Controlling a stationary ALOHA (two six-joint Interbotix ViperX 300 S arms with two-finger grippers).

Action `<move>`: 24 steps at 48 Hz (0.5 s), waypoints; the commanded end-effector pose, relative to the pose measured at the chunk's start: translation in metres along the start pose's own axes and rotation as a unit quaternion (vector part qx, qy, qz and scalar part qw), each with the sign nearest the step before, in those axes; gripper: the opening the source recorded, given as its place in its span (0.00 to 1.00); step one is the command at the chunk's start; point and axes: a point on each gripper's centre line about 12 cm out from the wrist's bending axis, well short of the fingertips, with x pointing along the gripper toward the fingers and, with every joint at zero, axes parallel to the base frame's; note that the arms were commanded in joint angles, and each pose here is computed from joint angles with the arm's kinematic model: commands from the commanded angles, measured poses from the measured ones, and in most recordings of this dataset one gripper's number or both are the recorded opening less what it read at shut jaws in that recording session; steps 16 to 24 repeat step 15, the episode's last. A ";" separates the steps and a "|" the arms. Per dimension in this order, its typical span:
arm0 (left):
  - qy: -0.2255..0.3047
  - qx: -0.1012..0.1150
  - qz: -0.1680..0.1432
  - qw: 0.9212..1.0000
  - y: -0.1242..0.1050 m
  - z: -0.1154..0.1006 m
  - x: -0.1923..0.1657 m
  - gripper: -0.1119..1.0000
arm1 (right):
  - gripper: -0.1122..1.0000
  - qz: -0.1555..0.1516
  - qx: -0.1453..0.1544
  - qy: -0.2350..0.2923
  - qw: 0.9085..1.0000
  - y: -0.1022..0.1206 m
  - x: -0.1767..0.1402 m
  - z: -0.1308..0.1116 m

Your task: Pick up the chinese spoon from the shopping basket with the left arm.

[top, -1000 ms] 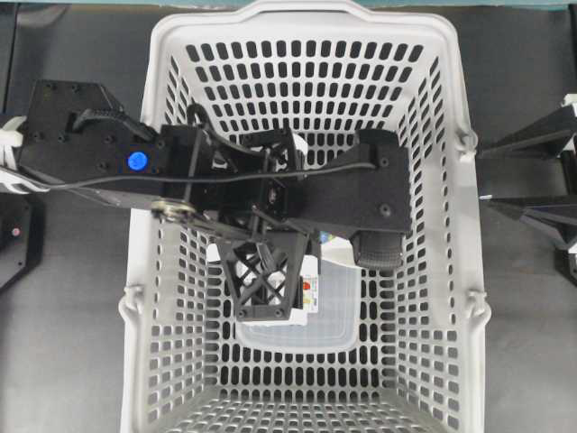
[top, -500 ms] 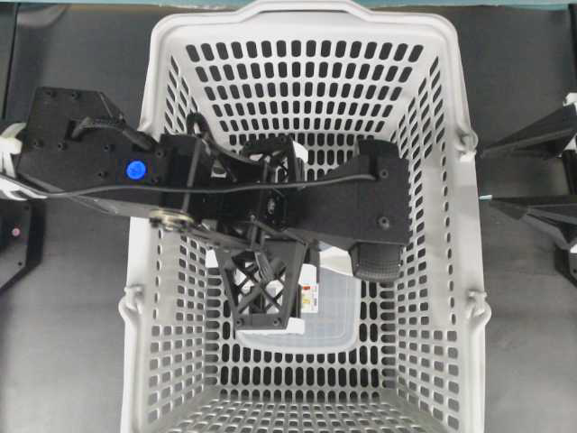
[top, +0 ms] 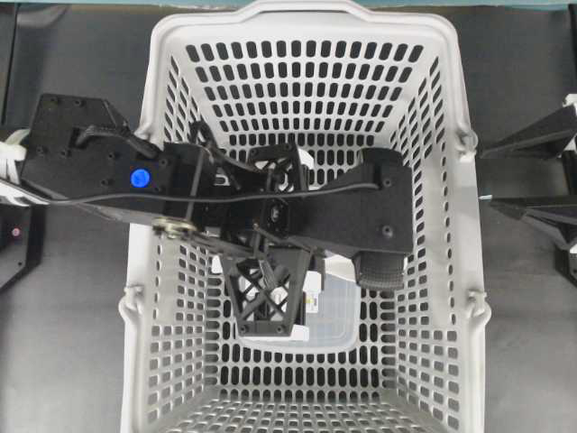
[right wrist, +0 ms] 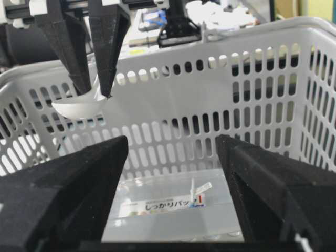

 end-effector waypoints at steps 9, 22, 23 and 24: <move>-0.026 0.003 -0.005 1.000 -0.006 0.007 -0.015 0.23 | 0.70 0.000 0.002 -0.005 1.000 0.000 0.001 0.002; -0.023 0.003 -0.005 1.000 -0.006 0.006 -0.012 0.23 | 0.70 0.000 0.001 -0.005 1.000 0.000 0.001 0.002; -0.023 0.003 -0.005 1.000 -0.006 0.006 -0.012 0.23 | 0.70 0.000 0.001 -0.005 1.000 0.000 0.001 0.002; -0.023 0.003 -0.005 1.000 -0.006 0.006 -0.012 0.23 | 0.70 0.000 0.001 -0.005 1.000 0.000 0.001 0.002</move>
